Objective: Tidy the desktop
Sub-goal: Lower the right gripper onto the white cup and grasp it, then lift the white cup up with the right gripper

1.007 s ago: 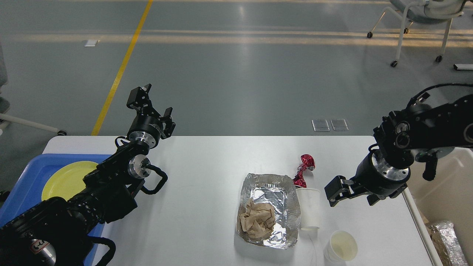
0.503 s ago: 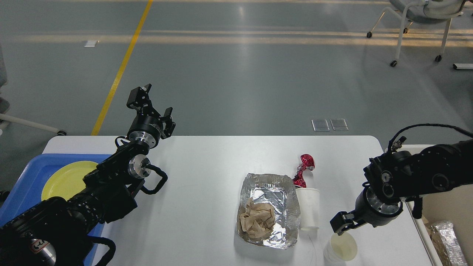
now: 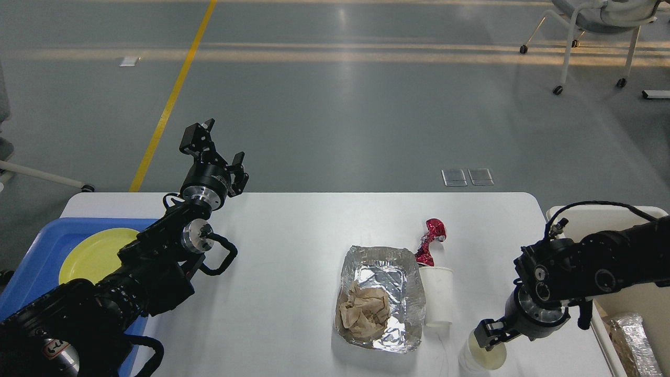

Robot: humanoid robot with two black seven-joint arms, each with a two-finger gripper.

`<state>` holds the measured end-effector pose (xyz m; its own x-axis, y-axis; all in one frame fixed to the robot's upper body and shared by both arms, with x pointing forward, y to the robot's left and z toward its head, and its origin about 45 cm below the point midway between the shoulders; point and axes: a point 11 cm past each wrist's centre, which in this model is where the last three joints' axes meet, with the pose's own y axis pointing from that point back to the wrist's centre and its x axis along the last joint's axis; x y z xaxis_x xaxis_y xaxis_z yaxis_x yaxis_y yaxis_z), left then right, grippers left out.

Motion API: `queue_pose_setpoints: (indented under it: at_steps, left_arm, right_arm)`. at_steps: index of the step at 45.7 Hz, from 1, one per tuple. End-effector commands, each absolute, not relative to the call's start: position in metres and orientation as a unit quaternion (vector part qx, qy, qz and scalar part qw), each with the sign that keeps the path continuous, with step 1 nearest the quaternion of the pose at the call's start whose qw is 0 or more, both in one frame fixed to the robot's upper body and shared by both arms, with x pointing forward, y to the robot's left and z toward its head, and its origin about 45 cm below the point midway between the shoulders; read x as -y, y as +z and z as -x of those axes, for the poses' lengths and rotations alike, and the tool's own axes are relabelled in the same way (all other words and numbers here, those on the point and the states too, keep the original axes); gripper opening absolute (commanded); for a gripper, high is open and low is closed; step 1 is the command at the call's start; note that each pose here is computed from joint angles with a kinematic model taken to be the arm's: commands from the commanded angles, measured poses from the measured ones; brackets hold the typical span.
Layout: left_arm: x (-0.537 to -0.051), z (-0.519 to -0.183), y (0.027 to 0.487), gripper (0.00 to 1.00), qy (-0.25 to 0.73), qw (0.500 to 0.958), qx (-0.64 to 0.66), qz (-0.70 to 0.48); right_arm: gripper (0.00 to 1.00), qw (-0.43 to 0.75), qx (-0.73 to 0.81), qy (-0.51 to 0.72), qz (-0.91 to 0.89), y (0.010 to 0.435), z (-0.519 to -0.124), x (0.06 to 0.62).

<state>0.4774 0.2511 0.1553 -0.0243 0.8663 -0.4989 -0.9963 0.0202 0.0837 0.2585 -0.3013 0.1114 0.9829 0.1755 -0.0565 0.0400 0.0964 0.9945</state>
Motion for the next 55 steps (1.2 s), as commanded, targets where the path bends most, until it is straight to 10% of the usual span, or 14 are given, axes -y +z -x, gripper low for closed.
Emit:
queue_pose_setpoints:
  at_steps: [1, 7, 32, 55]
  left_arm:
    - [-0.251, -0.477, 0.155, 1.00, 0.683, 0.682, -0.213, 0.152]
    - [-0.251, -0.477, 0.155, 1.00, 0.683, 0.682, -0.213, 0.152]
    - [-0.251, -0.477, 0.155, 1.00, 0.683, 0.682, -0.213, 0.152]
    - [-0.251, -0.477, 0.155, 1.00, 0.683, 0.682, -0.213, 0.152]
  right_arm:
    - [0.49, 0.736, -0.077, 0.038, -0.671, 0.104, -0.256, 0.305]
    - [0.00, 0.735, -0.074, 0.036, -0.673, 0.101, -0.256, 0.306]
    - [0.00, 0.733, -0.053, 0.050, -0.676, 0.128, -0.279, 0.306]
    - [0.00, 0.630, -0.027, 0.071, -0.773, 0.344, -0.353, 0.274]
